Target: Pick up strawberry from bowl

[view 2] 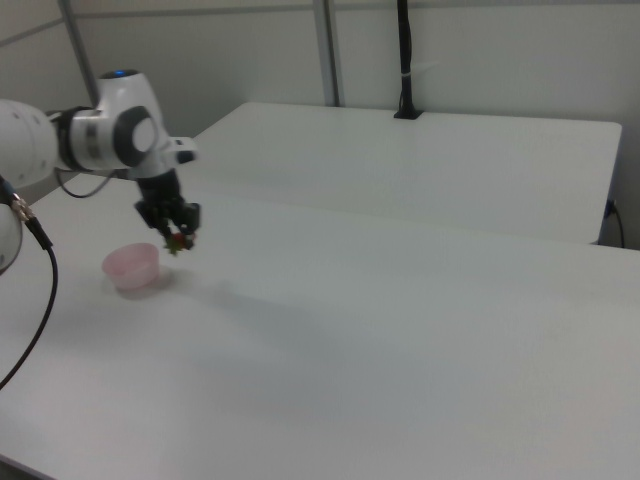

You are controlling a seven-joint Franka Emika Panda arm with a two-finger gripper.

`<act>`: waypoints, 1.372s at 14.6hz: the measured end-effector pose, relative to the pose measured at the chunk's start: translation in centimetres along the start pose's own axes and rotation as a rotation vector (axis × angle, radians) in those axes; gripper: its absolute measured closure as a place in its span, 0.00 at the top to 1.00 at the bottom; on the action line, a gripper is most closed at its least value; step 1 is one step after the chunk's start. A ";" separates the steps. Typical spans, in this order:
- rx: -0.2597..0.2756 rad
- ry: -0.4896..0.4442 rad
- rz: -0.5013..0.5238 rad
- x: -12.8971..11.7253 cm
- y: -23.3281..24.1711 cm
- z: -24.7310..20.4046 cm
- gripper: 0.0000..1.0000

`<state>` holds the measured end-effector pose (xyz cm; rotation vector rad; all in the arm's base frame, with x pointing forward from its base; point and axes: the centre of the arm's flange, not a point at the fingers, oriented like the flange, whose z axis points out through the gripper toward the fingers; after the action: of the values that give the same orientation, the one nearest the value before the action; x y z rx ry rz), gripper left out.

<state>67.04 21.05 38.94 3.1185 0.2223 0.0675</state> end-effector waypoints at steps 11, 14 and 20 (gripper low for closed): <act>-0.107 -0.140 -0.101 -0.7 14.6 8.1 0.52; -0.110 -0.123 -0.091 -0.4 15.3 7.1 0.80; -0.140 -0.073 -0.035 -1.8 15.0 -4.4 1.00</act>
<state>67.17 5.99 43.50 2.9704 0.2590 -0.0300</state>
